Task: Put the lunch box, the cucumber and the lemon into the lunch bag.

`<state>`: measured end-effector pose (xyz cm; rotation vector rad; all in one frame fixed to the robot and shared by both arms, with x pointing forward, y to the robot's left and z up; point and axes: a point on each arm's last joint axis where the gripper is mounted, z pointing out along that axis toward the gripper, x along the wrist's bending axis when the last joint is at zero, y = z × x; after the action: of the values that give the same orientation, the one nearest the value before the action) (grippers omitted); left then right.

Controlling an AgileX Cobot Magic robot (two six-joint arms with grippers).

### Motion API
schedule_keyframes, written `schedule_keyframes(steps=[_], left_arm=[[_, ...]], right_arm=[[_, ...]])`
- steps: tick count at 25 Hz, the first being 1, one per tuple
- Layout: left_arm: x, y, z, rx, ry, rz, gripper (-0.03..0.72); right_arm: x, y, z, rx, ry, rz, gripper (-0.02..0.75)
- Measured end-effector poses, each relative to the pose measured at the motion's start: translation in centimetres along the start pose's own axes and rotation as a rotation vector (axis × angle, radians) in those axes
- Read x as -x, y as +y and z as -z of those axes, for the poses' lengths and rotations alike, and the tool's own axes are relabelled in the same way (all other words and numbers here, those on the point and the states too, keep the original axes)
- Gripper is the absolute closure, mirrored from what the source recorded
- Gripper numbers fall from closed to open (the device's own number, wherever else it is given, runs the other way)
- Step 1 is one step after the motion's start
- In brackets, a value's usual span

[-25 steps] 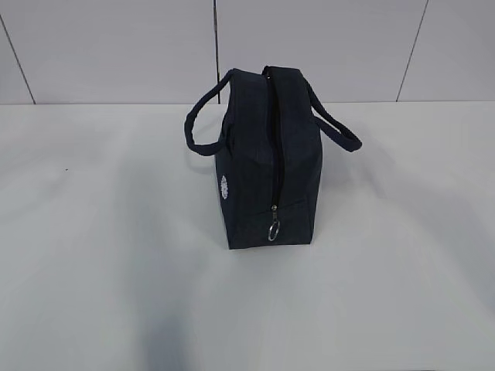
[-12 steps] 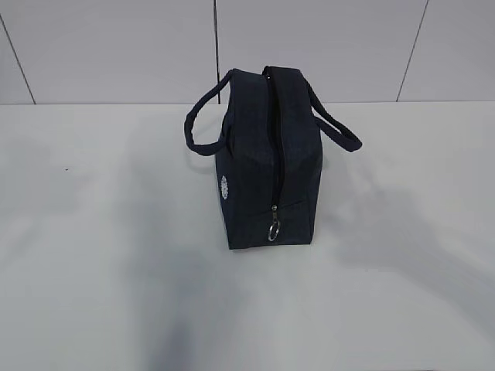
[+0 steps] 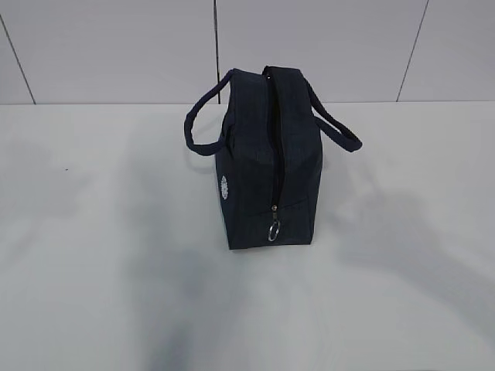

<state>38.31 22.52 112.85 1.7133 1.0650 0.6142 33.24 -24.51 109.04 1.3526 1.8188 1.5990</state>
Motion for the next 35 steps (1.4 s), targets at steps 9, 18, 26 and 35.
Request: schedule_keyframes(steps=[9,18,26,35], left_arm=[[0.0,0.1,0.0,0.007,0.001,0.0,0.38],[0.1,0.1,0.0,0.013,-0.011,0.025,0.38],[0.1,0.1,0.0,0.013,-0.011,0.027,0.38],[0.1,0.1,0.0,0.013,-0.012,0.029,0.38]], right_arm=[[1.7,-1.2,-3.7,-0.227,0.006,-0.034,0.325],[3.0,-2.3,-7.2,-0.362,0.061,-0.083,0.336],[2.0,-3.6,-9.9,-0.428,0.138,-0.056,0.337],[1.2,-3.7,-14.9,-0.515,0.17,0.008,0.342]])
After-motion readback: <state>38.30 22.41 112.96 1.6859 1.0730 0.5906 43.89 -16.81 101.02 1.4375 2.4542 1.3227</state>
